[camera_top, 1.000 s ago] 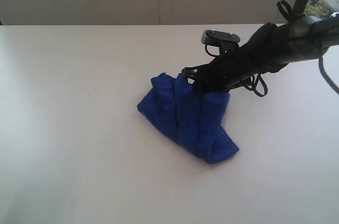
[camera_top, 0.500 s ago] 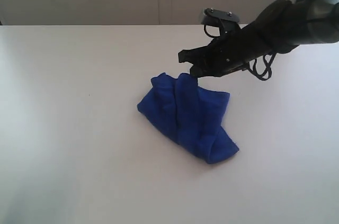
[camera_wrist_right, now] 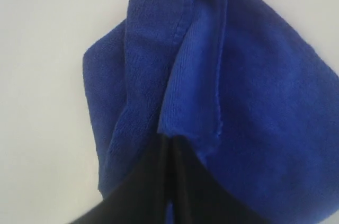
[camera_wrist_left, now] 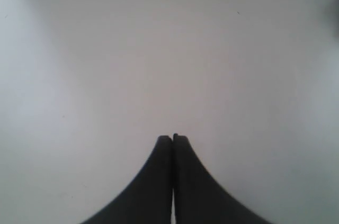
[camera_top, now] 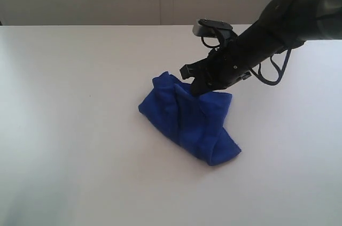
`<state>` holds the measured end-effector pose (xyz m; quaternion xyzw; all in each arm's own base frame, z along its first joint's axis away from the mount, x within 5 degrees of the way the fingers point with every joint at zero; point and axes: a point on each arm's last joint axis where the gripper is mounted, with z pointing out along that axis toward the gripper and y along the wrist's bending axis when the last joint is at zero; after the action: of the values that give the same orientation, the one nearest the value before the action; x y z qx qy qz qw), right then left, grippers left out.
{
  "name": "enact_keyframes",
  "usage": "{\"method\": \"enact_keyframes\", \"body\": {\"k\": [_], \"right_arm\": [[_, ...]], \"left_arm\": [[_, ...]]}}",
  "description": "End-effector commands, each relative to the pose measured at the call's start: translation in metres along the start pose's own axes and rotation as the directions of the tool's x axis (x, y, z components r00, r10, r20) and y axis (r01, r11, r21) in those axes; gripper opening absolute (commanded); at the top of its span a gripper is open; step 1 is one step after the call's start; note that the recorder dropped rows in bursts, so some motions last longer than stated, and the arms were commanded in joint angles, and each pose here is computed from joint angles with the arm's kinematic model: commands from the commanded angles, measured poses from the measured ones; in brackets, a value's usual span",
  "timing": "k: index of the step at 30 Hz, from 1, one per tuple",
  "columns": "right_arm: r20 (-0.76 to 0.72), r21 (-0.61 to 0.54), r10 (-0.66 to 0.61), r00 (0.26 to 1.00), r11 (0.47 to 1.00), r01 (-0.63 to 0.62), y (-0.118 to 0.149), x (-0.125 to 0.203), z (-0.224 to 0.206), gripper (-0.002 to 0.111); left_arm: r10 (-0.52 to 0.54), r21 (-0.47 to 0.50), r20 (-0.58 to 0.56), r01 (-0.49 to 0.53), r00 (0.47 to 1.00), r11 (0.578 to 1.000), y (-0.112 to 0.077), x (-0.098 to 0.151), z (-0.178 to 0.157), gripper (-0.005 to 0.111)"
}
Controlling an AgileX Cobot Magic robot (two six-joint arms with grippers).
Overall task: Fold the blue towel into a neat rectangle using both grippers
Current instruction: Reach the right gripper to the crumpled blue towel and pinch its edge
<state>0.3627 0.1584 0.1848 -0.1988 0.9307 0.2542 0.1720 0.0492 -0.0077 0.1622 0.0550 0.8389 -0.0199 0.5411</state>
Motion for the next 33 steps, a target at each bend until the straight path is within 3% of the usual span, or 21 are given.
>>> {"method": "enact_keyframes", "body": {"k": [1, 6, 8, 11, 14, 21, 23, 28, 33], "right_arm": [[0.009, 0.014, -0.021, 1.000, 1.000, 0.021, 0.000, 0.000, -0.001, 0.000], [0.004, 0.010, -0.021, 1.000, 1.000, 0.021, 0.000, 0.000, -0.001, 0.000], [0.004, 0.010, -0.021, 1.000, 1.000, 0.021, 0.000, 0.000, -0.001, 0.000], [0.004, 0.010, -0.021, 1.000, 1.000, 0.021, 0.000, 0.000, -0.001, 0.000], [-0.009, 0.011, -0.029, 1.000, 1.000, 0.029, 0.000, 0.002, -0.001, 0.000], [-0.017, -0.011, -0.013, 1.000, 1.000, 0.013, 0.002, 0.003, 0.000, 0.000], [-0.011, -0.060, 0.003, 1.000, 0.998, -0.004, 0.007, 0.001, -0.003, 0.000], [0.052, -0.329, -0.082, 0.995, 0.940, 0.094, 0.040, -0.003, -0.016, 0.000], [0.007, -0.431, -0.148, 0.989, 0.892, 0.137, 0.065, 0.005, -0.015, 0.000]], "left_arm": [[0.017, 0.000, -0.003, -0.017, 1.000, 1.000, 0.000, 0.002, 0.000, 0.000], [0.027, -0.001, -0.003, -0.027, 1.000, 1.000, 0.000, 0.002, 0.000, 0.000], [0.087, -0.016, 0.016, -0.087, 0.996, 0.996, 0.001, 0.000, 0.000, 0.000], [-0.031, -0.009, 0.137, 0.033, 0.990, 0.999, 0.001, -0.011, 0.000, 0.000], [-0.161, 0.012, 0.280, 0.165, 0.946, 0.986, 0.003, -0.024, -0.003, 0.000], [-0.137, -0.023, 0.570, 0.182, 0.810, 0.983, 0.011, -0.049, -0.016, 0.000], [-0.132, -0.026, 0.600, 0.184, 0.789, 0.983, 0.012, -0.052, -0.018, 0.000], [-0.158, -0.011, 0.596, 0.204, 0.788, 0.979, 0.012, -0.052, -0.017, 0.000], [-0.429, 0.142, 0.514, 0.420, 0.742, 0.896, 0.010, -0.046, -0.014, 0.000]]}}
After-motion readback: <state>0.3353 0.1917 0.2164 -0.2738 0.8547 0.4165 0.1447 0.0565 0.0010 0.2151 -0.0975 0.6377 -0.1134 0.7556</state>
